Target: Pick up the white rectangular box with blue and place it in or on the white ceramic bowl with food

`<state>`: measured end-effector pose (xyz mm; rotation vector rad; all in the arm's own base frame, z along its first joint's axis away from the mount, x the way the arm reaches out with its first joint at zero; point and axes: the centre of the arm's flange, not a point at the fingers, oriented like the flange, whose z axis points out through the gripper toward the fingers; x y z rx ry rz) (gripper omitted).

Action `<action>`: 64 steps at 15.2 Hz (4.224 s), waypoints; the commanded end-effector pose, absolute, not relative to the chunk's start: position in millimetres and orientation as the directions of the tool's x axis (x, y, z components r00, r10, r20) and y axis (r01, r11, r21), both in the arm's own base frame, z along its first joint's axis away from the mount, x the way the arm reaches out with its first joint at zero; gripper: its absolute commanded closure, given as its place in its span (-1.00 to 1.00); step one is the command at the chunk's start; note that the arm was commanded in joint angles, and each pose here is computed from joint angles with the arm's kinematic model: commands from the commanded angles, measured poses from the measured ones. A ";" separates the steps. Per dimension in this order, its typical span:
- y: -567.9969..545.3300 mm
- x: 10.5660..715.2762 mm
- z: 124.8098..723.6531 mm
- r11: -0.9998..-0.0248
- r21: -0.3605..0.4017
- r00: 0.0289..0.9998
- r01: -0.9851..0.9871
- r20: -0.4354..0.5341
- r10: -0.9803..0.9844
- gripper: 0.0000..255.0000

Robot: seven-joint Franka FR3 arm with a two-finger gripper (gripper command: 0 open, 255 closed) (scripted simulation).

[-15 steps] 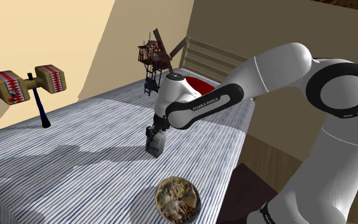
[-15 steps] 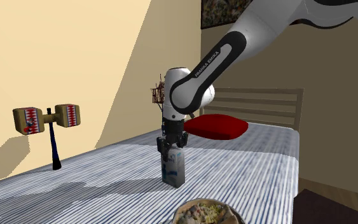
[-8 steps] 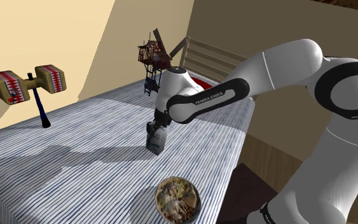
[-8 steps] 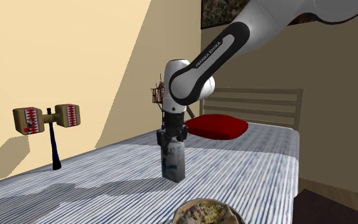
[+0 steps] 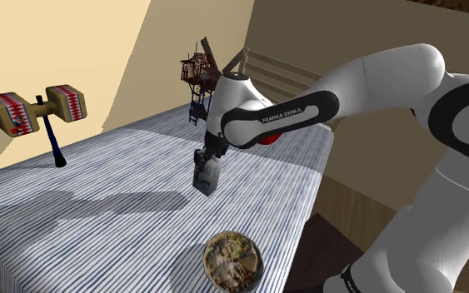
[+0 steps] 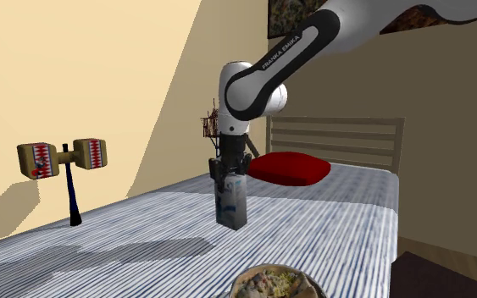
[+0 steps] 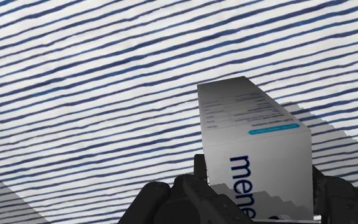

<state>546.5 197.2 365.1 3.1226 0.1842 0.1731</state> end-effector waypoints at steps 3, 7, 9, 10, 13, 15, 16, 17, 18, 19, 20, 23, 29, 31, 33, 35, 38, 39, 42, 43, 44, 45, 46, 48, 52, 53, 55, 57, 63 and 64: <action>198.4 547.2 386.3 -0.993 0.015 0.987 0.117 0.110 0.118 1.00; 198.4 547.2 407.4 -0.993 0.015 0.987 0.117 0.110 0.118 1.00; 198.4 547.2 418.0 -0.993 0.015 0.987 0.117 0.110 0.118 1.00; 198.4 547.2 423.3 -0.993 0.015 0.987 0.117 0.110 0.118 1.00; 198.4 547.2 439.1 -0.993 0.015 0.987 0.117 0.110 0.118 1.00; 198.4 547.2 449.7 -0.993 0.015 0.987 0.117 0.110 0.118 1.00; 198.3 547.1 451.6 -0.993 0.015 0.987 0.117 0.110 0.118 1.00; 201.6 534.6 453.7 -0.993 0.015 0.987 0.117 0.110 0.118 1.00; 204.8 521.9 455.8 -0.993 0.015 0.987 0.117 0.110 0.118 1.00; 208.1 509.3 457.9 -0.993 0.015 0.987 0.117 0.110 0.118 1.00; 211.3 496.7 460.0 -0.993 0.015 0.987 0.117 0.110 0.118 1.00; 221.0 458.8 466.3 -0.993 0.015 0.987 0.117 0.110 0.118 1.00; 240.5 383.1 478.9 -0.993 0.015 0.987 0.117 0.110 0.118 1.00; 247.0 357.9 483.2 -0.993 0.015 0.987 0.117 0.110 0.118 1.00; 253.5 332.6 487.4 -0.993 0.015 0.987 0.117 0.110 0.118 1.00; 259.9 307.4 491.6 -0.993 0.015 0.987 0.117 0.110 0.118 1.00; 269.3 271.1 497.6 -0.993 0.015 0.987 0.117 0.110 0.118 1.00; 269.3 271.1 492.4 -0.993 0.015 0.987 0.117 0.110 0.118 1.00; 269.3 271.1 476.5 -0.993 0.015 0.987 0.117 0.110 0.118 1.00; 269.3 271.1 471.2 -0.993 0.015 0.987 0.117 0.110 0.118 1.00; 269.3 271.1 466.0 -0.993 0.015 0.987 0.117 0.110 0.118 1.00; 269.3 271.1 460.7 -0.993 0.015 0.987 0.117 0.110 0.118 1.00; 269.3 271.1 455.4 -0.993 0.015 0.987 0.117 0.110 0.118 1.00; 269.3 271.1 444.8 -0.993 0.015 0.987 0.117 0.110 0.118 1.00; 269.3 271.1 423.7 -0.993 0.015 0.987 0.117 0.110 0.118 1.00; 269.3 271.1 418.4 -0.993 0.015 0.987 0.117 0.110 0.118 1.00; 269.3 271.1 407.9 -0.993 0.015 0.987 0.117 0.110 0.118 1.00; 269.3 271.1 397.3 -0.993 0.015 0.987 0.117 0.110 0.118 1.00; 269.3 271.1 381.6 -0.993 0.015 0.987 0.117 0.110 0.118 1.00; 269.3 271.1 381.6 -0.993 0.015 0.987 0.117 0.110 0.118 1.00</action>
